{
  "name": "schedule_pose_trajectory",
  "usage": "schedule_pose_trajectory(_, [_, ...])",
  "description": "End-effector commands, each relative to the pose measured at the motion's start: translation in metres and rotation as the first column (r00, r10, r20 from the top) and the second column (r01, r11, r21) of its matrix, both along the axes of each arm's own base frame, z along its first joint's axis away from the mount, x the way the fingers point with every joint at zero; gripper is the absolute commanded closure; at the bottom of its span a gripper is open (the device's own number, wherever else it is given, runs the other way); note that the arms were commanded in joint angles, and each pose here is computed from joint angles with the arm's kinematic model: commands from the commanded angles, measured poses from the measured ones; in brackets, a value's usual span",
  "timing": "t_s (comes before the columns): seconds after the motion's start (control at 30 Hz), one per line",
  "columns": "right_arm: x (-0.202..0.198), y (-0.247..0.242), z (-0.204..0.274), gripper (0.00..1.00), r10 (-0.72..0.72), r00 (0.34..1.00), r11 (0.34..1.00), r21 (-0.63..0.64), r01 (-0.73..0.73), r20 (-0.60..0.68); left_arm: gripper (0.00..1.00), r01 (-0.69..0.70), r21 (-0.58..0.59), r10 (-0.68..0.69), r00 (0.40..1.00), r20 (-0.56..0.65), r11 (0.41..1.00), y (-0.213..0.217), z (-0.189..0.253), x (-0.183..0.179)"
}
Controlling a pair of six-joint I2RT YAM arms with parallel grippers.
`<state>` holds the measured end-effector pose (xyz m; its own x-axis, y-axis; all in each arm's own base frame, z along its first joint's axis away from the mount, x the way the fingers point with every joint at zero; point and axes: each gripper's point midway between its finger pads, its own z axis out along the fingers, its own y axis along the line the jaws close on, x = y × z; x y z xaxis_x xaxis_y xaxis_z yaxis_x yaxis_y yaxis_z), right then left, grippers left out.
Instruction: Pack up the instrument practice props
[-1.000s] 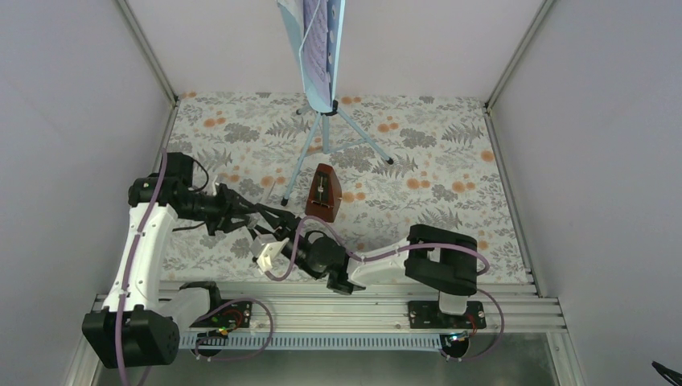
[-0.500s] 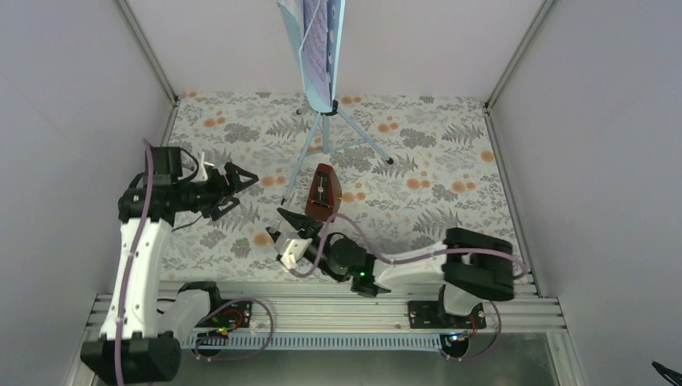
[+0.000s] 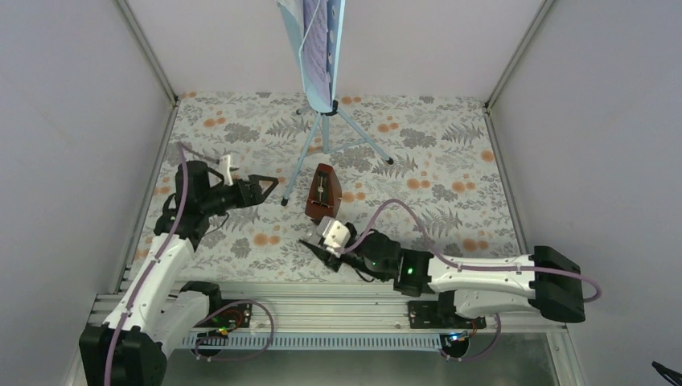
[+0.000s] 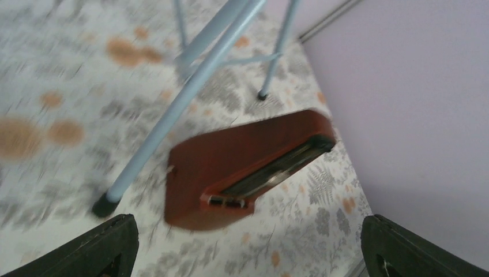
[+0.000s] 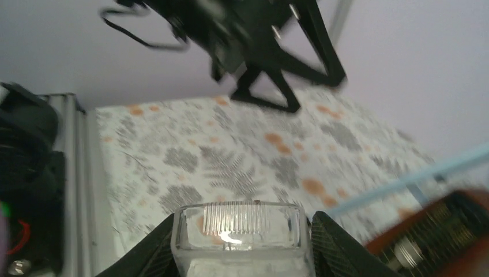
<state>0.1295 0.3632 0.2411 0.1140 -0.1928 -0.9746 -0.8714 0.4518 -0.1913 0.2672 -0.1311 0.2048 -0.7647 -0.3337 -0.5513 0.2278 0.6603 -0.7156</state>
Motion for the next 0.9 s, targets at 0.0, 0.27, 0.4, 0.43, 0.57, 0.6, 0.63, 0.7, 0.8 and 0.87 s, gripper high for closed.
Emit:
schedule_pose_trajectory(0.0, [0.032,-0.037,-0.046,0.55,-0.169,0.958,0.985,-0.084,0.153,-0.232,0.05,0.146,0.014,-0.141,0.916,0.375,0.989,-0.03,0.058,0.017])
schedule_pose_trajectory(0.27, [0.1,-0.097,-0.058,0.54,-0.394,0.835,0.916,-0.086,0.393,-0.383,0.06,0.122,0.235,-0.205,0.905,0.372,0.964,-0.078,0.039,0.051])
schedule_pose_trajectory(0.4, [0.124,-0.125,-0.056,0.54,-0.475,0.784,0.871,-0.088,0.483,-0.4,0.06,0.101,0.323,-0.213,0.918,0.333,0.941,-0.108,0.026,0.064])
schedule_pose_trajectory(0.43, [0.129,-0.131,-0.056,0.54,-0.491,0.773,0.861,-0.088,0.501,-0.402,0.06,0.09,0.335,-0.205,0.922,0.329,0.938,-0.113,0.025,0.067])
schedule_pose_trajectory(0.57, [0.141,-0.15,-0.051,0.54,-0.525,0.744,0.831,-0.061,0.553,-0.413,0.03,0.031,0.386,-0.151,0.946,0.286,0.922,-0.123,0.012,0.083])
schedule_pose_trajectory(0.6, [0.142,-0.152,-0.049,0.54,-0.527,0.743,0.828,-0.053,0.558,-0.412,0.02,0.019,0.396,-0.141,0.949,0.281,0.918,-0.125,0.011,0.085])
schedule_pose_trajectory(0.63, [0.143,-0.154,-0.047,0.53,-0.529,0.743,0.825,-0.046,0.563,-0.409,0.02,0.017,0.401,-0.139,0.951,0.277,0.916,-0.128,0.01,0.088])
schedule_pose_trajectory(0.7, [0.145,-0.158,-0.047,0.53,-0.539,0.738,0.818,-0.043,0.574,-0.407,0.02,0.019,0.406,-0.139,0.953,0.268,0.914,-0.138,0.007,0.09])
schedule_pose_trajectory(0.8, [0.148,-0.162,-0.047,0.53,-0.548,0.731,0.81,-0.043,0.584,-0.406,0.03,0.031,0.421,-0.154,0.953,0.262,0.907,-0.154,0.006,0.09])
schedule_pose_trajectory(0.87, [0.148,-0.164,-0.046,0.53,-0.551,0.73,0.808,-0.039,0.588,-0.404,0.04,0.038,0.441,-0.166,0.952,0.255,0.897,-0.164,0.004,0.088])
